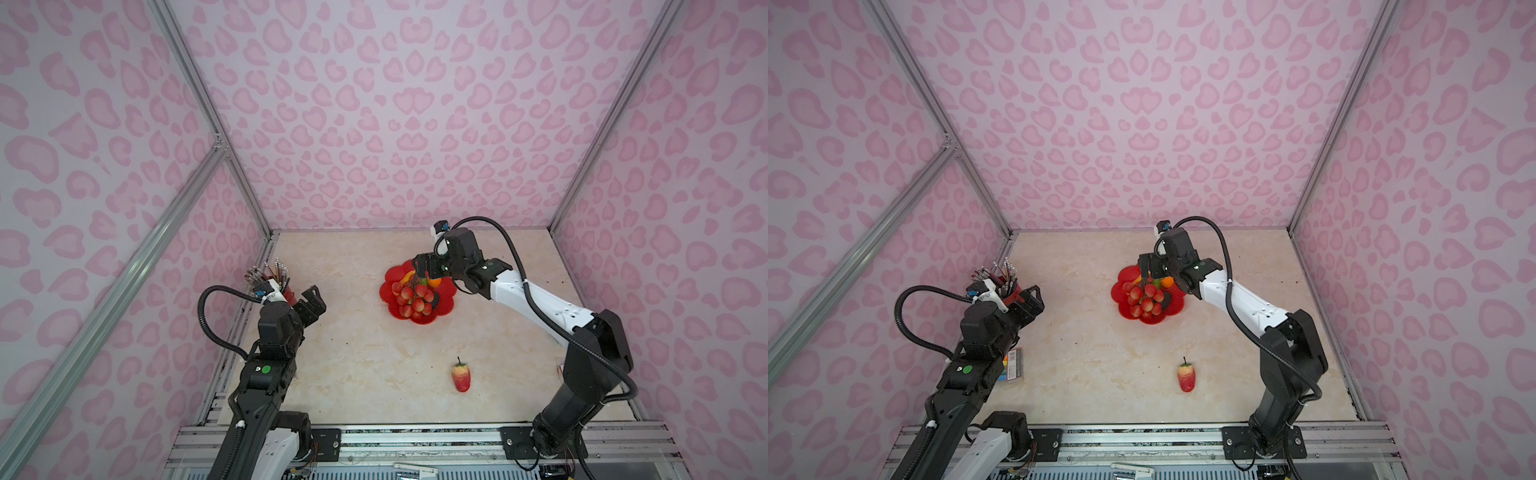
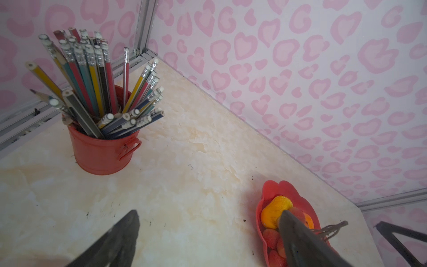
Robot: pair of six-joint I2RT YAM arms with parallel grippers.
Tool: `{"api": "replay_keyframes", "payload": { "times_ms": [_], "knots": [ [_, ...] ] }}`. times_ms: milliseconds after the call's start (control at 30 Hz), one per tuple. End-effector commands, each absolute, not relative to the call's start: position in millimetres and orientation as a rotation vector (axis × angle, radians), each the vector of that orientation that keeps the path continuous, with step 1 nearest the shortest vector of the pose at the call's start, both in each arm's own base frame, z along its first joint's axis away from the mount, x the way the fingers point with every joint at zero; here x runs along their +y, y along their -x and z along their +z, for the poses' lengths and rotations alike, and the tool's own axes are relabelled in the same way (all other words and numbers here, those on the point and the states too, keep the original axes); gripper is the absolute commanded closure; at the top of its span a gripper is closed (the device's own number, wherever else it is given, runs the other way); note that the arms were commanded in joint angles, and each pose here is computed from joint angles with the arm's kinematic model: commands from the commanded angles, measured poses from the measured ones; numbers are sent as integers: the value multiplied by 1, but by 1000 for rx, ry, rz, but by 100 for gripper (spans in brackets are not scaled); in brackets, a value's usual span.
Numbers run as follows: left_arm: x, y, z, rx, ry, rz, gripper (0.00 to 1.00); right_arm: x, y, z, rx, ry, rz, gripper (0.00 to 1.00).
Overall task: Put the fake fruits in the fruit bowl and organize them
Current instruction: 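Grasp the pale pear-like fruit with the right gripper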
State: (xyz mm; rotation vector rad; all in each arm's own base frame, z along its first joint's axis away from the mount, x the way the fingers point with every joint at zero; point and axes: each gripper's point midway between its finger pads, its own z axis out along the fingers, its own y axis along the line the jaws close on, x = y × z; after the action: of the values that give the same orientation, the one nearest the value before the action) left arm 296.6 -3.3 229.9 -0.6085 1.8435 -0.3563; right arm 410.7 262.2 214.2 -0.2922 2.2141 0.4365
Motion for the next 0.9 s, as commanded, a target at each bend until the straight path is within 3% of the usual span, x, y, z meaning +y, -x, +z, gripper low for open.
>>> {"api": "replay_keyframes", "payload": {
  "times_ms": [0,200,367,633,867],
  "knots": [
    [-2,-297,239,1816,600,-356,5,230,-363,189,2299,265,238,2],
    [-4,-301,243,1822,593,-362,4,188,-247,137,2427,174,92,5],
    [-7,-302,244,1813,589,-381,5,184,-191,107,2485,95,127,6],
    [-8,-301,244,1816,580,-388,5,184,-165,57,2564,4,161,14],
    [-10,-302,242,1812,582,-404,5,186,-170,45,2535,-55,183,38]
  ]
}}
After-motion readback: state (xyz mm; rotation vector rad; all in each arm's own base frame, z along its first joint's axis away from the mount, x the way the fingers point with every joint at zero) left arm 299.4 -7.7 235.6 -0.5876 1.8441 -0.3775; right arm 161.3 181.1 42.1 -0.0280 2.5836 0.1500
